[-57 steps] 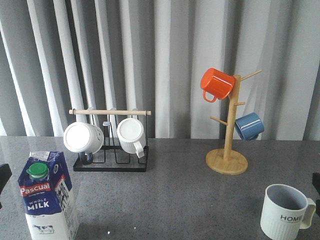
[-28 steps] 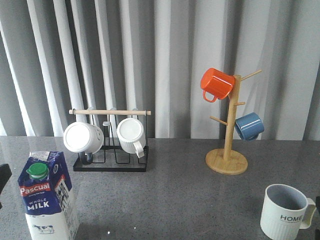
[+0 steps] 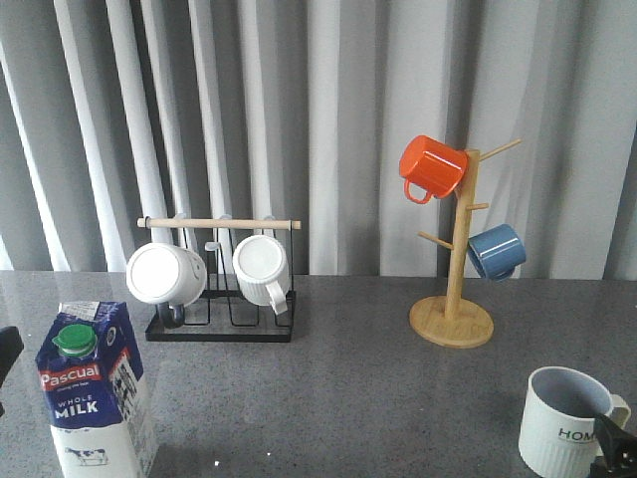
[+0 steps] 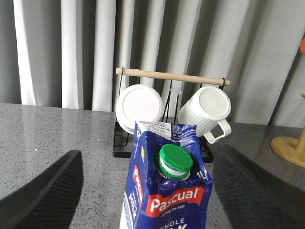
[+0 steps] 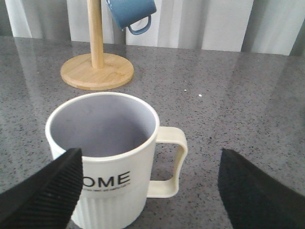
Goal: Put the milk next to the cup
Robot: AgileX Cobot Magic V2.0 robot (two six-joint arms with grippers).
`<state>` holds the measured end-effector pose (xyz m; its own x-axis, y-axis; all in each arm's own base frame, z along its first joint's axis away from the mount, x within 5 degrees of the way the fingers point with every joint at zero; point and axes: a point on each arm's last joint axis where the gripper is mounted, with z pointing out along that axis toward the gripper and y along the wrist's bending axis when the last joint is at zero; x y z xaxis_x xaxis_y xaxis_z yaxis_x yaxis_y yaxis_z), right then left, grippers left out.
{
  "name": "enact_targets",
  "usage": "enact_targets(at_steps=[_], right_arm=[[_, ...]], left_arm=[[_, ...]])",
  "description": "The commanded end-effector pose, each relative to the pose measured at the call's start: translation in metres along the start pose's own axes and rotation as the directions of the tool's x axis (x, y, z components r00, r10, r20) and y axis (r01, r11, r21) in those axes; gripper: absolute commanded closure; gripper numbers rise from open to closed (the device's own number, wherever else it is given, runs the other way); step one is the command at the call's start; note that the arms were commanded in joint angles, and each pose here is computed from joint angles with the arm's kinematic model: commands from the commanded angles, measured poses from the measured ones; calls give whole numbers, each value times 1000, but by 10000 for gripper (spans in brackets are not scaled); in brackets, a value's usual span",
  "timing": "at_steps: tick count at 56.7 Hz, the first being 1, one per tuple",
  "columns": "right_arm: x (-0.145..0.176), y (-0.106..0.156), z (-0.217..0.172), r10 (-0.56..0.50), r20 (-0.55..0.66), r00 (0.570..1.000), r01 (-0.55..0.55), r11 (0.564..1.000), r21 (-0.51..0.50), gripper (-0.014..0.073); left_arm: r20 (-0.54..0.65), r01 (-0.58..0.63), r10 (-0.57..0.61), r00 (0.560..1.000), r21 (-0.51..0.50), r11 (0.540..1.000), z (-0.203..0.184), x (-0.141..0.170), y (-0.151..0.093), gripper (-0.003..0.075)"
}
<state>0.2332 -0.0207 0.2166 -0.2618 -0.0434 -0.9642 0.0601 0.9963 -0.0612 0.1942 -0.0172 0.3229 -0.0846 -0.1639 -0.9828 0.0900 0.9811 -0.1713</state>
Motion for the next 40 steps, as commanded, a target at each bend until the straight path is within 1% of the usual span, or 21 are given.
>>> enact_targets(at_steps=[1, 4, 8, 18, 23, 28, 40], right_arm=[[-5, -12, -4, 18, 164, 986, -28, 998, 55, 36], [2, -17, -7, 35, 178, 983, -47, 997, 68, 36], [3, -20, -5, 41, 177, 983, -51, 997, 52, 36], [2, -18, 6, -23, 164, 986, 25, 1000, -8, 36], [8, -20, 11, -47, 139, 989, 47, 999, -1, 36], [14, -24, 16, -38, 122, 992, 37, 999, 10, 36], [18, -26, 20, -48, 129, 991, 47, 999, 14, 46]], left_arm=[[108, 19, -22, 994, 33, 999, -2, -19, -5, 183], [108, 19, -22, 994, 33, 999, -2, -19, -5, 183], [108, 19, -22, 994, 33, 999, -2, -19, -5, 183], [108, 19, -22, 994, 33, 999, -2, -19, -5, 183], [108, 19, -22, 994, 33, 999, -2, -19, -5, 183], [108, 19, -22, 994, 33, 999, -2, -19, -5, 183], [108, 19, -22, 994, 33, 999, -2, -19, -5, 183]])
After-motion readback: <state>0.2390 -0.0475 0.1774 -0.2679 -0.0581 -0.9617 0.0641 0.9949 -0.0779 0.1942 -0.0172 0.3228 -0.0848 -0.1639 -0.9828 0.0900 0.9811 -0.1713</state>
